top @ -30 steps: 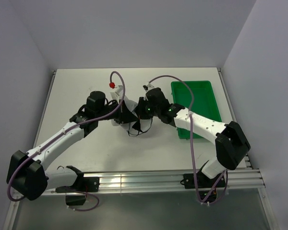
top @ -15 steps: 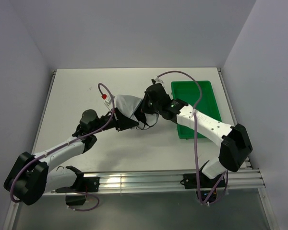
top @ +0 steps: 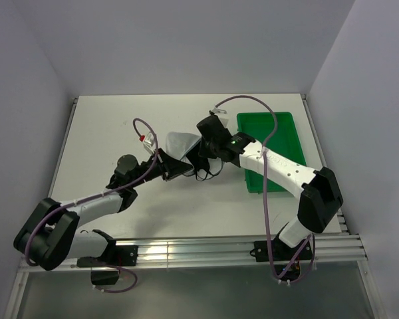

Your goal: Place the bra in the laundry bag and zip it closed

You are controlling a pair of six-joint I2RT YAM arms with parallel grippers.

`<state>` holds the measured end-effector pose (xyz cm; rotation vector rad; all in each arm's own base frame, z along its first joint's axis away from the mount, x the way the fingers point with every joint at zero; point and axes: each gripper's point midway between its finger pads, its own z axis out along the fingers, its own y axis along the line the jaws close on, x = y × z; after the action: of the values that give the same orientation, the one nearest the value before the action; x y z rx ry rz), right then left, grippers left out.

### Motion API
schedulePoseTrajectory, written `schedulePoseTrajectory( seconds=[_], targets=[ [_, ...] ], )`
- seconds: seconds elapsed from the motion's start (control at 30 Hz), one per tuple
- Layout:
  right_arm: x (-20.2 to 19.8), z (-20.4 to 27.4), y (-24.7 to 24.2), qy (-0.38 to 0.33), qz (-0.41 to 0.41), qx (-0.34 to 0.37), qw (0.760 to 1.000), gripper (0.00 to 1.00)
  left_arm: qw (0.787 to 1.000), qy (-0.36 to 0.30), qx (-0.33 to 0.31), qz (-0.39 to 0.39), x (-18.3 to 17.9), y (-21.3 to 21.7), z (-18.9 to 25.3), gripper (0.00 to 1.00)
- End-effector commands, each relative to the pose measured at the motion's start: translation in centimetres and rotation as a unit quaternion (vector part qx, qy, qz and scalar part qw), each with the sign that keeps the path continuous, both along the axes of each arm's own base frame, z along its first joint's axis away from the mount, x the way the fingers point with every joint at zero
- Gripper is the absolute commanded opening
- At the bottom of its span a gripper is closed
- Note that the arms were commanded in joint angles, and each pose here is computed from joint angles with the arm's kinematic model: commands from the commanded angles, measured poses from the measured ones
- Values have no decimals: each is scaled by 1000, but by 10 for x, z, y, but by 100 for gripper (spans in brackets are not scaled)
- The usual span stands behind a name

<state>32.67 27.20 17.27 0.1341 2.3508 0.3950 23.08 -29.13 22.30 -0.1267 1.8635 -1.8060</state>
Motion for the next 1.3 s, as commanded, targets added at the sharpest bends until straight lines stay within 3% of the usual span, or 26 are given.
schedulePoseTrajectory(
  seconds=[0.0,0.03,0.17,0.23,0.43,0.7,0.73,1.0,1.27],
  targets=[
    [9,17,-9,-36,-8,-17,999,26,999,5,-29,-15,-1,-5,6,0],
    [9,19,-10,-38,-8,-17,999,32,999,-3,-39,-19,-2,-6,9,0],
    [5,23,-1,-28,15,-9,999,44,996,25,-74,-36,-3,-9,4,0],
    [1,29,3,-31,26,-3,999,57,994,47,-93,-43,-4,-8,1,0],
    [-12,42,-10,-38,27,-8,999,73,989,70,-125,-45,-2,-8,-13,0],
    [-23,75,-47,-75,-16,-11,997,75,994,68,-83,-24,4,-9,-20,0],
    [-26,68,-54,-69,-21,-17,997,75,996,45,-79,-20,4,-9,-11,0],
    [-40,48,-87,-56,-43,8,997,61,999,20,-31,6,11,-7,-4,0],
    [-46,32,-64,-30,-10,74,997,51,999,28,-36,4,11,-7,-9,0]
  ],
)
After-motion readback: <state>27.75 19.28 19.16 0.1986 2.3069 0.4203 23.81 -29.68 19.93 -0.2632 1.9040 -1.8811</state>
